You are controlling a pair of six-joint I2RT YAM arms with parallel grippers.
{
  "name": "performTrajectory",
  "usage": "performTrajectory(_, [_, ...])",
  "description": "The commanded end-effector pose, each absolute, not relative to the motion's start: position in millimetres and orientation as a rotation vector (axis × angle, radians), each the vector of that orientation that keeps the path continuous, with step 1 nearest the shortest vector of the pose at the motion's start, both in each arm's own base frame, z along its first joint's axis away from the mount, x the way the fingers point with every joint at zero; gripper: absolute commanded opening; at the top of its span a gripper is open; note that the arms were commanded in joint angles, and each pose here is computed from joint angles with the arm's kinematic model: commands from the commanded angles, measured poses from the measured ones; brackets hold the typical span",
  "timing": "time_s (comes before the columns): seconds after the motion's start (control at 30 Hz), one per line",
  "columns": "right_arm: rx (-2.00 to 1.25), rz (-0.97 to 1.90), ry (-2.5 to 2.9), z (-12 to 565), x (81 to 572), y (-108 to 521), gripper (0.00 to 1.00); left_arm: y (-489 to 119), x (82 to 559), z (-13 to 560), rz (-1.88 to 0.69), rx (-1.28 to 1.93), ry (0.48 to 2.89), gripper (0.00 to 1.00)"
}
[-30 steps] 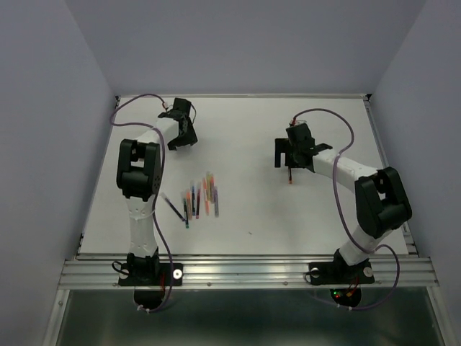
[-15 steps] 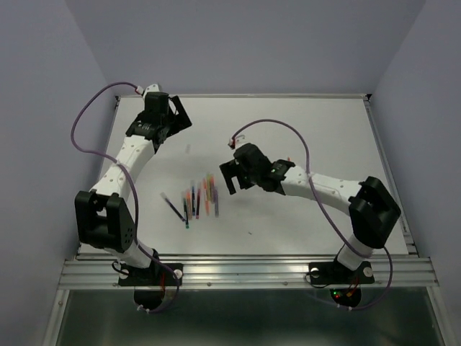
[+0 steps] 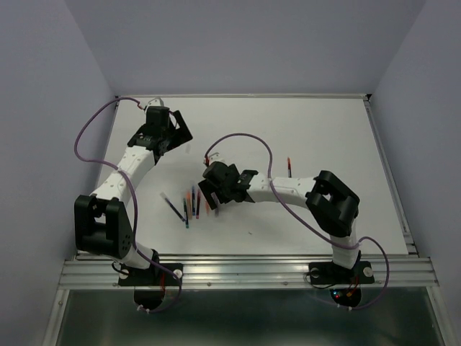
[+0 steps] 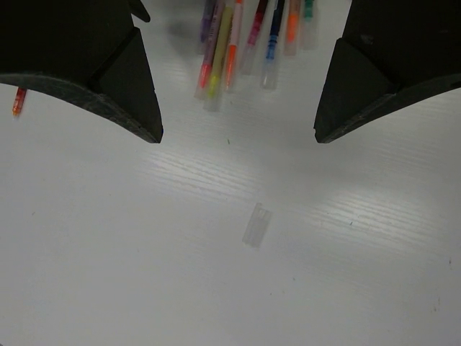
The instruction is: Open the pen caps
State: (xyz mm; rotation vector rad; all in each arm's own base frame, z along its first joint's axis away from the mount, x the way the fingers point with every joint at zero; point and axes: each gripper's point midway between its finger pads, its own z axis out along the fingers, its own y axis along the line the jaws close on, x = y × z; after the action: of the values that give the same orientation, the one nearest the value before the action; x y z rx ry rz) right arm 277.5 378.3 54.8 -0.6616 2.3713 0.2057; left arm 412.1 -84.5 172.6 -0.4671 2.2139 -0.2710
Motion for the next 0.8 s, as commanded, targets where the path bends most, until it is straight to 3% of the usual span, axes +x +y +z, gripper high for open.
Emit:
performTrajectory(0.0, [-0.636, 0.193, 2.351, 63, 276, 391, 1.0, -84, 416, 196, -0.308, -0.457, 2.133, 0.99])
performTrajectory(0.4, [-0.666, 0.143, 2.411, 38, 262, 387, 0.98, -83, 417, 201, -0.304, -0.449, 2.119, 0.99])
performTrajectory(0.53, [-0.654, 0.129, 2.424, 31, 261, 385, 0.85, -82, 417, 202, -0.3, -0.451, 2.116, 0.99])
performTrajectory(0.63, [-0.644, 0.134, 2.437, 27, 260, 385, 0.64, -82, 417, 204, -0.299, -0.456, 2.113, 0.99])
performTrajectory(0.77, [-0.633, 0.14, 2.455, 23, 256, 384, 0.56, -80, 418, 208, -0.295, -0.461, 2.103, 0.99])
